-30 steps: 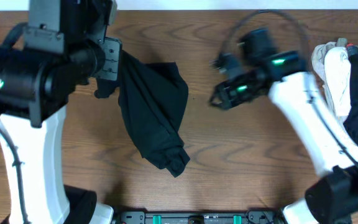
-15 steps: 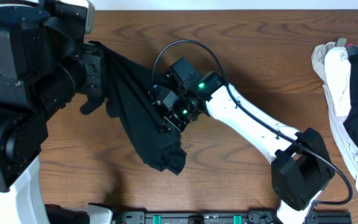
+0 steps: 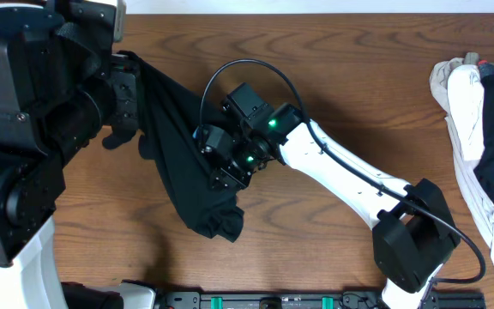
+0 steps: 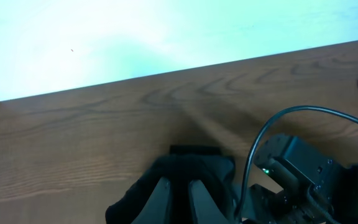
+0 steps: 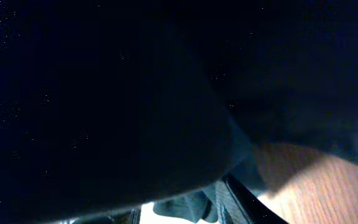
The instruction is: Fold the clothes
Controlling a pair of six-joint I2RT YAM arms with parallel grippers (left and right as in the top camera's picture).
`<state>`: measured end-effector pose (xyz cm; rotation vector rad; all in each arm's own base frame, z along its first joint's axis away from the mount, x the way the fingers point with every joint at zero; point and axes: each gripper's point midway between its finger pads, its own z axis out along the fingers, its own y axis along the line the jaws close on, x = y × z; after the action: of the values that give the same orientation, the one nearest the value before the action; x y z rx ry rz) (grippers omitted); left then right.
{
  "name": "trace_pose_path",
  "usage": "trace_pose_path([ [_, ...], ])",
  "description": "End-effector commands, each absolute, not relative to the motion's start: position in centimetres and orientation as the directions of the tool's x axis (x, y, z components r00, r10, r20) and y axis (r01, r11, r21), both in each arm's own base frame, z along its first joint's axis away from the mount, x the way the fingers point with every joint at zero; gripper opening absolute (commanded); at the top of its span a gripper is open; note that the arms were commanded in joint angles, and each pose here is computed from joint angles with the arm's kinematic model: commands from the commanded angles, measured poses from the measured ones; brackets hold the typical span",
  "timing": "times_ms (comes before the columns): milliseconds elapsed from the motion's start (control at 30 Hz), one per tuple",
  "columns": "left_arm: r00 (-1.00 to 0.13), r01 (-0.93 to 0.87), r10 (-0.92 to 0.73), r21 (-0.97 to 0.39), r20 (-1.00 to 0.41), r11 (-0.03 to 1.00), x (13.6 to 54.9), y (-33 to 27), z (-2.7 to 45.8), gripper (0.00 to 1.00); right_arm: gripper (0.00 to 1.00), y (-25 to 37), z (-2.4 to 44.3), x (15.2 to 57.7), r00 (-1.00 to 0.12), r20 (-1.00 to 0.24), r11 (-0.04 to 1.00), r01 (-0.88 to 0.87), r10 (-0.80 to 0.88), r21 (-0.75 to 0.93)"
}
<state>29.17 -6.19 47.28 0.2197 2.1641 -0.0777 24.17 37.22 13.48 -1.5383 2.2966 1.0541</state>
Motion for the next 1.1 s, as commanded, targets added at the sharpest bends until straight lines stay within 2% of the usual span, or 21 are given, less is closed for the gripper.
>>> trace_pose_path([
  [0, -0.517, 0.184, 0.133, 0.042, -0.846, 0.982, 29.0, -6.0, 48.3, 0.06, 0.36, 38.3, 14.9, 23.4, -0.388, -0.576, 0.116, -0.885, -0.720, 0.452],
  [400, -0.513, 0.184, 0.132, 0.042, -0.848, 0.982, 28.9, -6.0, 48.4, 0.06, 0.43, 41.0, 16.0, 23.0, -0.292, -0.669, 0.030, -0.927, -0.684, 0.374],
  [500, -0.513, 0.183, 0.132, 0.042, -0.848, 0.982, 28.9, -5.9, 48.4, 0.06, 0.40, 41.4, 16.0, 22.1, -0.286, -0.666, 0.015, -0.924, -0.689, 0.381],
  [633, -0.510, 0.183, 0.132, 0.042, -0.850, 0.982, 29.0, -6.0, 48.5, 0.06, 0.27, 41.3, 15.6, 20.7, -0.290, -0.633, 0.008, -0.913, -0.718, 0.409],
  [800, -0.509, 0.185, 0.135, 0.045, -0.850, 0.982, 29.0, -6.0, 48.5, 0.06, 0.24, 39.8, 14.2, 22.2, -0.309, -0.570, 0.112, -0.929, -0.762, 0.354],
  [900, -0.509, 0.185, 0.135, 0.045, -0.850, 0.982, 29.0, -6.0, 48.5, 0.06, 0.28, 38.4, 13.5, 24.5, -0.366, -0.533, 0.233, -0.924, -0.763, 0.302],
  [1067, -0.507, 0.187, 0.140, 0.049, -0.850, 0.981, 29.0, -5.9, 48.5, 0.06, 0.31, 37.2, 13.5, 24.6, -0.420, -0.498, 0.260, -0.896, -0.759, 0.359],
])
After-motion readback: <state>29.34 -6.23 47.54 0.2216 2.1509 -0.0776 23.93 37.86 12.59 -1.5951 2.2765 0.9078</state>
